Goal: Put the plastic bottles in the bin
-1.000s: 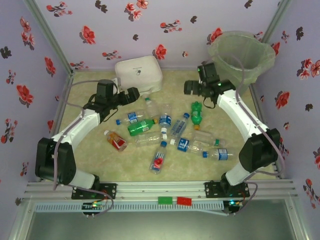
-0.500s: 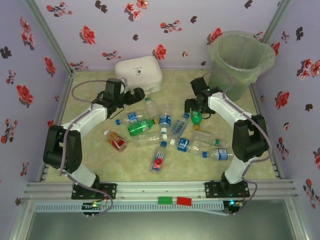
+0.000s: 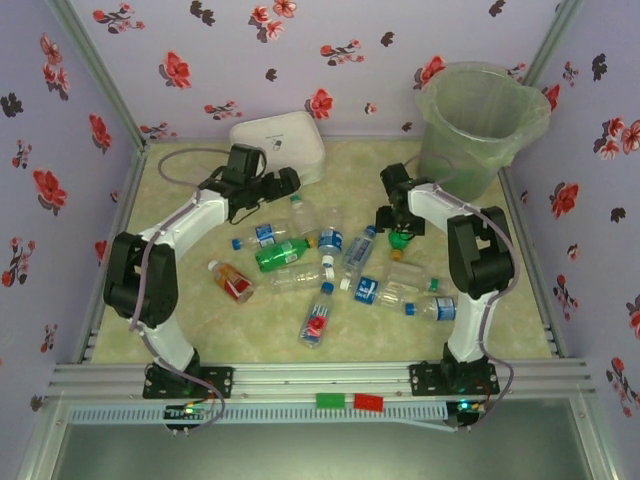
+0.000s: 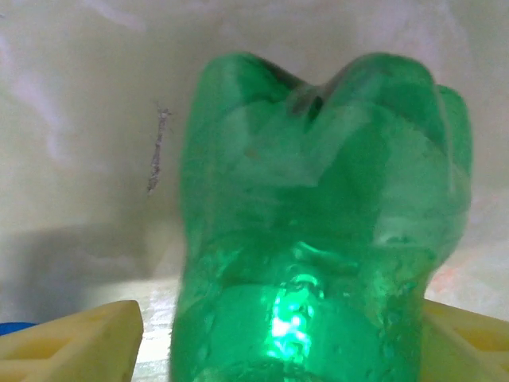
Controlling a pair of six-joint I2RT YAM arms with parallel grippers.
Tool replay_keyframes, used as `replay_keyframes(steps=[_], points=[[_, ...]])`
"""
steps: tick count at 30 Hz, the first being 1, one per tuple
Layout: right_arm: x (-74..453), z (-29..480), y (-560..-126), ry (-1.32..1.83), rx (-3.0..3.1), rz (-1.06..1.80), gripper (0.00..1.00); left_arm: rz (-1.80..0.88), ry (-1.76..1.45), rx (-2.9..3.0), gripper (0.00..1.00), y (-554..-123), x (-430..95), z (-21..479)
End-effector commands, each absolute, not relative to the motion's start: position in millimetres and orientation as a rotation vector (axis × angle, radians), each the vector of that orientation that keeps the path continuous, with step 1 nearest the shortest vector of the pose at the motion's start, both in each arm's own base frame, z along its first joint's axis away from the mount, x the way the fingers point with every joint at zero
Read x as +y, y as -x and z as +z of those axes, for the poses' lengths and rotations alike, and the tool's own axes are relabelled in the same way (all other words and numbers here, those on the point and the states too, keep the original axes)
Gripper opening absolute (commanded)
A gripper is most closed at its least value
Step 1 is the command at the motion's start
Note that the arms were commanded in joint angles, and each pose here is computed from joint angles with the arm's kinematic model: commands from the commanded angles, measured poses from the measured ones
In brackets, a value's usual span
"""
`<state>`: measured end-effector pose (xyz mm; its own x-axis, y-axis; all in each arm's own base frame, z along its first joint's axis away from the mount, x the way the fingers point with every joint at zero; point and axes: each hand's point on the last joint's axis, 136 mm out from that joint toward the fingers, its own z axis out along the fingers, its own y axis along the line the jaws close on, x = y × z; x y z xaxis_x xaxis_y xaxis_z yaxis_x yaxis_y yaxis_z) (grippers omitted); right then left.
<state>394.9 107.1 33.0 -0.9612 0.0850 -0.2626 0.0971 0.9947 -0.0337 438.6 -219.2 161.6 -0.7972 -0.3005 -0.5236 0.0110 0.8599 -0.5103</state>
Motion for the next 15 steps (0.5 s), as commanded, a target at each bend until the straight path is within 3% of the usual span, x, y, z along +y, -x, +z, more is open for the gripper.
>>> replay_keyframes(steps=[1,8,15], points=[[105.9,25.0,-394.7,-0.162,2.877,-0.067,0.75,-0.584,0.222,2.433,1.0,-440.8,-215.5,155.5],[103.3,33.7,-395.6,-0.186,2.851,-0.011,0.47,-0.567,0.124,2.389,1.0,-450.5,-226.4,174.8],[105.3,91.9,-403.6,-0.162,2.736,0.116,0.38,-0.544,0.11,2.333,1.0,-464.5,-228.0,197.7]])
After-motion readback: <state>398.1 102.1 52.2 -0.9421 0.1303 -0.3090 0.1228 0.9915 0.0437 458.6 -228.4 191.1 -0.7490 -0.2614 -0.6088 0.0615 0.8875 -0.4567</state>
